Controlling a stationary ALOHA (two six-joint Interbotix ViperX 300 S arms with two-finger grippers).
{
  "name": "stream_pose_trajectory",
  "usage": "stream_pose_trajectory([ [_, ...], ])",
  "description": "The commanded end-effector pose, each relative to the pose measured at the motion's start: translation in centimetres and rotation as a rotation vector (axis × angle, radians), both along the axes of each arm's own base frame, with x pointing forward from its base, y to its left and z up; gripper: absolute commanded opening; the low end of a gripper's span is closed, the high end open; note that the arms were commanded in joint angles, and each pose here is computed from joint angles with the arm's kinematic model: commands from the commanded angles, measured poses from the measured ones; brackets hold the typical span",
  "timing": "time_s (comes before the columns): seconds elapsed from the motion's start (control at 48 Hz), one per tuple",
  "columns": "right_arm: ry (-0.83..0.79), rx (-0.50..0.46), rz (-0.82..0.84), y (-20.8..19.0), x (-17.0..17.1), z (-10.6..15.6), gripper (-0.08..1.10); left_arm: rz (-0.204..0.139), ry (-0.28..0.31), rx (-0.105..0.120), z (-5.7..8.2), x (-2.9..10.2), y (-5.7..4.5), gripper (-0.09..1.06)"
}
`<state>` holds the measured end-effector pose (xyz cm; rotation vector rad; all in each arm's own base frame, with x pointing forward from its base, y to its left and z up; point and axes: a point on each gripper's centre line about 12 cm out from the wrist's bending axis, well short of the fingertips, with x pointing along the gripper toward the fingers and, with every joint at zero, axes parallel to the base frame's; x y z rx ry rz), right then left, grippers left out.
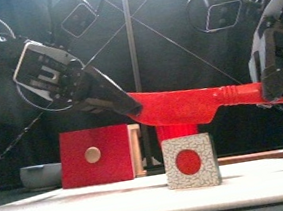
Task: Place sushi on board then cut the sushi with the knife then place the pieces on the plate
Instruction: Cut the sushi into 4 pieces
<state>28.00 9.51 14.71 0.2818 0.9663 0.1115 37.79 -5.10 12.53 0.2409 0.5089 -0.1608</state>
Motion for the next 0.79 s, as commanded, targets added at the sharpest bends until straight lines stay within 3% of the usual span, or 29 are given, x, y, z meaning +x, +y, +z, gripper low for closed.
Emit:
stream_pose_trajectory([
  [0.021, 0.039, -0.002, 0.045, 1.1, -1.0, 0.0, 0.44, 0.013, 0.021, 0.008, -0.4, 0.4, 0.6, 0.33],
  [0.229, 0.041, -0.005, 0.050, 1.1, -1.2, 0.3, 0.44, 0.004, 0.155, 0.018, -2.4, 0.4, 0.5, 0.33],
  [0.354, 0.034, -0.007, 0.051, 1.0, -1.2, 0.5, 0.44, 0.005, 0.200, 0.018, -2.7, 0.3, 0.5, 0.33],
  [0.5, 0.034, -0.003, 0.050, 1.1, -1.2, 0.5, 0.44, 0.001, 0.209, 0.019, -2.6, 0.3, 0.4, 0.33],
  [0.792, 0.007, 0.007, 0.064, 1.7, -0.7, 1.4, 0.44, -0.001, 0.166, 0.015, -0.8, 0.2, 0.4, 0.32],
])
